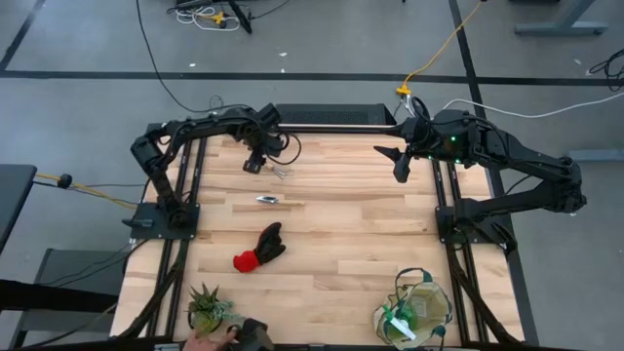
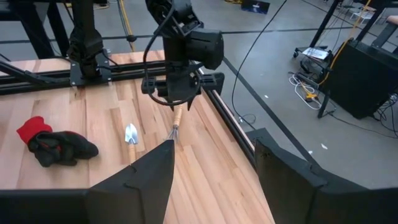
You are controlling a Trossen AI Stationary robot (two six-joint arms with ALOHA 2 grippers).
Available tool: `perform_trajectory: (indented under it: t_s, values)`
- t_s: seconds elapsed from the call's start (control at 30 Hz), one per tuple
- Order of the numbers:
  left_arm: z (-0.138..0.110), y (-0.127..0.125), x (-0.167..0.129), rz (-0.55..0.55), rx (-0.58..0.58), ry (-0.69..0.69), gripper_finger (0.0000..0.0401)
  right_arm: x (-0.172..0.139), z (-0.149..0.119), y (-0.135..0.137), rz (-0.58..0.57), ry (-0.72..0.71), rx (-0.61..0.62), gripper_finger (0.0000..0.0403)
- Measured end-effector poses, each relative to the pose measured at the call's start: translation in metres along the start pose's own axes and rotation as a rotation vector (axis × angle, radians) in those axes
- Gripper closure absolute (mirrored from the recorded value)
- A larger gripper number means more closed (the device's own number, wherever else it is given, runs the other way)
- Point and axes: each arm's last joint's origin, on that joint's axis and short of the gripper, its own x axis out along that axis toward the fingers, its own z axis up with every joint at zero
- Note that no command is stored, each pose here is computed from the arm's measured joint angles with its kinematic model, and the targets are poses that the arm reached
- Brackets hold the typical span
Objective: Pick & Place Garden tools in Gardening bag
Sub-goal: Put the brown hand rake into the gardening bag
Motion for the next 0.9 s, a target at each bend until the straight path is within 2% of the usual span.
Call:
perform_trajectory:
  t_s: [0.23, 0.53, 0.9]
  values:
    - [-0.010, -0.010, 0.014, -0.039, 0.014, 0.035, 0.0206, 0.000, 0.000, 0.000, 0.000, 0.000, 0.000, 0.0179]
    - [-0.017, -0.014, 0.029, 0.032, 0.011, 0.062, 0.0206, 0.000, 0.000, 0.000, 0.000, 0.000, 0.000, 0.0179]
    - [-0.024, -0.022, 0.038, 0.021, 0.011, 0.085, 0.0206, 0.000, 0.000, 0.000, 0.000, 0.000, 0.000, 0.0179]
